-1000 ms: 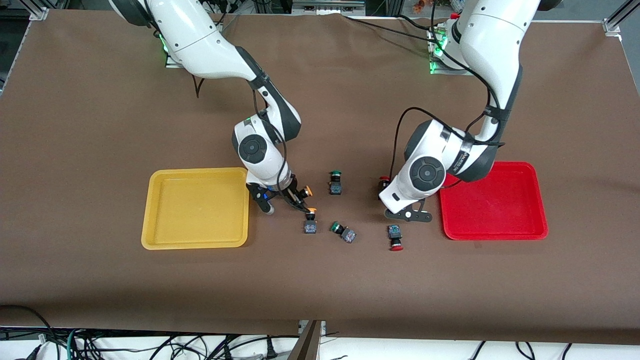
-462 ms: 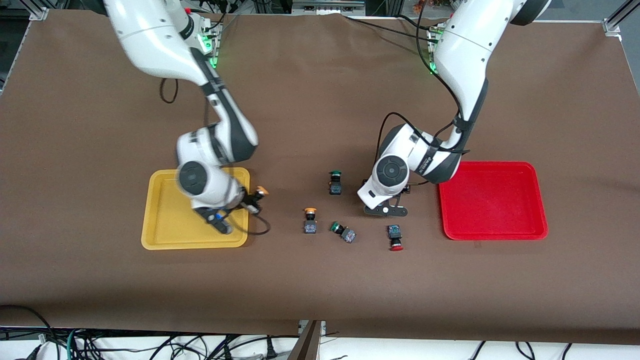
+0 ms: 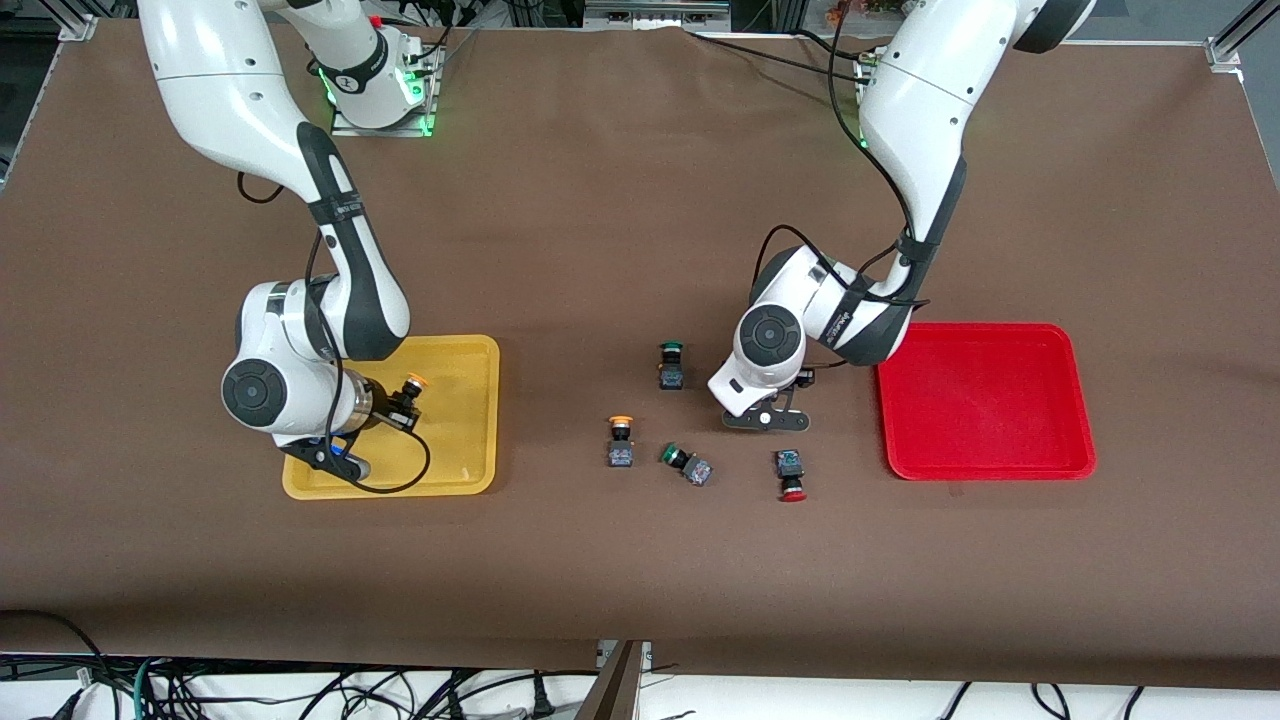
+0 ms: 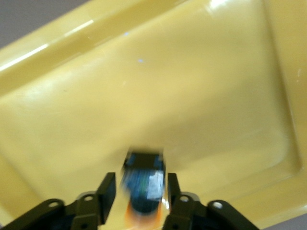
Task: Place red and yellow buttons in trays
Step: 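Carry the red button into the red tray while the right gripper reaches another orange button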
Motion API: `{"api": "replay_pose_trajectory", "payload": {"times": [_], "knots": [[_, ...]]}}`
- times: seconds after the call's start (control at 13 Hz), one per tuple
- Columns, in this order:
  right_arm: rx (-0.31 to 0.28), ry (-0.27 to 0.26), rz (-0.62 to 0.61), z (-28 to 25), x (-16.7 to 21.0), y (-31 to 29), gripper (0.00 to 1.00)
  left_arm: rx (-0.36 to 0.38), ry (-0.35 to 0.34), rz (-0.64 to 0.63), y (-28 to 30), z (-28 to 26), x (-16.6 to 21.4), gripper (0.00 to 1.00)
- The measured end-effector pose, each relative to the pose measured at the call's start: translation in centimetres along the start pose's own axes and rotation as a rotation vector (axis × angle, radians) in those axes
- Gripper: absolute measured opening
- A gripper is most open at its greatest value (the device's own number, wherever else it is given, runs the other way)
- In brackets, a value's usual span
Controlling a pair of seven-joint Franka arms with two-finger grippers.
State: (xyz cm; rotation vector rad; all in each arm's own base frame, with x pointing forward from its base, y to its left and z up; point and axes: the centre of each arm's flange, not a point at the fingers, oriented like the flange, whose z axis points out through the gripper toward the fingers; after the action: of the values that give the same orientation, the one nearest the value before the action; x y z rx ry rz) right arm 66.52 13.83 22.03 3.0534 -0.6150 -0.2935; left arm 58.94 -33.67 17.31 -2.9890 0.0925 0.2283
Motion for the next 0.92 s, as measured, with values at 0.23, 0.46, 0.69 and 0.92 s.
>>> {"api": "replay_pose_trajectory", "payload": {"times": [0.23,0.46,0.69,0.92], "knots": [[0.053,0.035,0.017,-3.2,-0.8,-2.7,0.90,0.003,0.004,-0.009,-0.5,-0.1,0.3,0.43],[0.111,0.081,-0.091,-5.7,-4.6,-10.0,0.99,0.037,-0.020,0.034,-3.0,-2.1,1.0,0.43],[0.125,0.200,-0.250,-4.2,-9.6,-19.2,0.99,0.049,-0.086,0.160,-9.9,-6.1,2.0,0.43],[0.178,0.286,-0.295,-0.2,-12.6,-24.8,0.99,0.038,-0.164,0.277,-18.0,-6.8,2.9,0.43]]}}
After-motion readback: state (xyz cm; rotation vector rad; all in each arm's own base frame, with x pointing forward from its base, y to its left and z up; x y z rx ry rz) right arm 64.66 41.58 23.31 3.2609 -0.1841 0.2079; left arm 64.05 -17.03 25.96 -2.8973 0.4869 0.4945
